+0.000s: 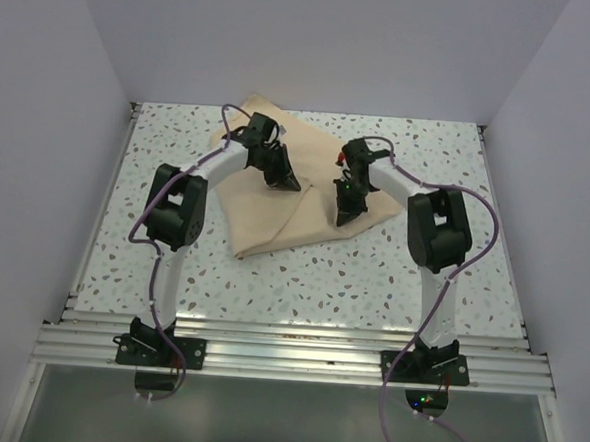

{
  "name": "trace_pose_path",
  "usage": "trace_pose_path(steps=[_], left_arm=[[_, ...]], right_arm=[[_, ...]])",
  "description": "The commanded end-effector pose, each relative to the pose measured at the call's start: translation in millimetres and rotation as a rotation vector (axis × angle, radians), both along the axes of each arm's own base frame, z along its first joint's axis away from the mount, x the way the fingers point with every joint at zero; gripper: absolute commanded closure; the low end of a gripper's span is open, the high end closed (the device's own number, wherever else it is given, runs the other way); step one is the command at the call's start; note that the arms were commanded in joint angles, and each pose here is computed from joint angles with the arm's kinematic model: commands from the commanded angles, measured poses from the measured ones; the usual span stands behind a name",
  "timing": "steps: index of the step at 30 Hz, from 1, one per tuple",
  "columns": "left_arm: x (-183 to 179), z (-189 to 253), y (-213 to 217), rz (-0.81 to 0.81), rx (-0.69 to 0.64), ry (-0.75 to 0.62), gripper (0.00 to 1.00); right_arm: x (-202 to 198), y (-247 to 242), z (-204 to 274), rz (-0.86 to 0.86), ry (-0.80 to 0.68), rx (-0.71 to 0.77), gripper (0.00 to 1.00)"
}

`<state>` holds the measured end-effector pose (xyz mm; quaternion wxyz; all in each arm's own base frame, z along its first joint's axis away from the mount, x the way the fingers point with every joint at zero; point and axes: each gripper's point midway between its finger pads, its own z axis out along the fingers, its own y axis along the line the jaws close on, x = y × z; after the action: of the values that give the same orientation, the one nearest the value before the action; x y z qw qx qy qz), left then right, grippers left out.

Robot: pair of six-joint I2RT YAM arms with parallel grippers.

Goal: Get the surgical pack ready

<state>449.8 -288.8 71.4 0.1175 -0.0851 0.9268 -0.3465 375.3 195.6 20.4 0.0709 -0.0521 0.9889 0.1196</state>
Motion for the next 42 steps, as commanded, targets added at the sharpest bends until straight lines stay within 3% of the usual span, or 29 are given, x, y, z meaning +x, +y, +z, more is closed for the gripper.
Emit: trace_pose_path(steps=[1,6,18,23,32,42], left_arm=[[8,10,-5,-0.007,-0.023,-0.023,0.99],[9,9,-5,-0.011,-0.026,-0.022,1.0],[9,6,0,-0.023,-0.011,-0.013,1.0],[10,8,3,-0.02,-0.005,-0.016,1.0],[10,7,4,-0.027,-0.009,-0.017,1.0],[11,6,2,-0.029,-0.021,-0.013,1.0]], right_arm=[[14,-20,40,-0.041,-0.104,-0.009,1.0],[5,-32,42,-0.052,-0.097,-0.011,1.0],[9,-45,-11,-0.079,-0.024,-0.048,1.0],[21,-46,5,-0.088,-0.059,-0.052,1.0],[17,-92,35,-0.184,-0.076,-0.081,1.0],[9,-111,-8,-0.214,0.002,-0.114,1.0]])
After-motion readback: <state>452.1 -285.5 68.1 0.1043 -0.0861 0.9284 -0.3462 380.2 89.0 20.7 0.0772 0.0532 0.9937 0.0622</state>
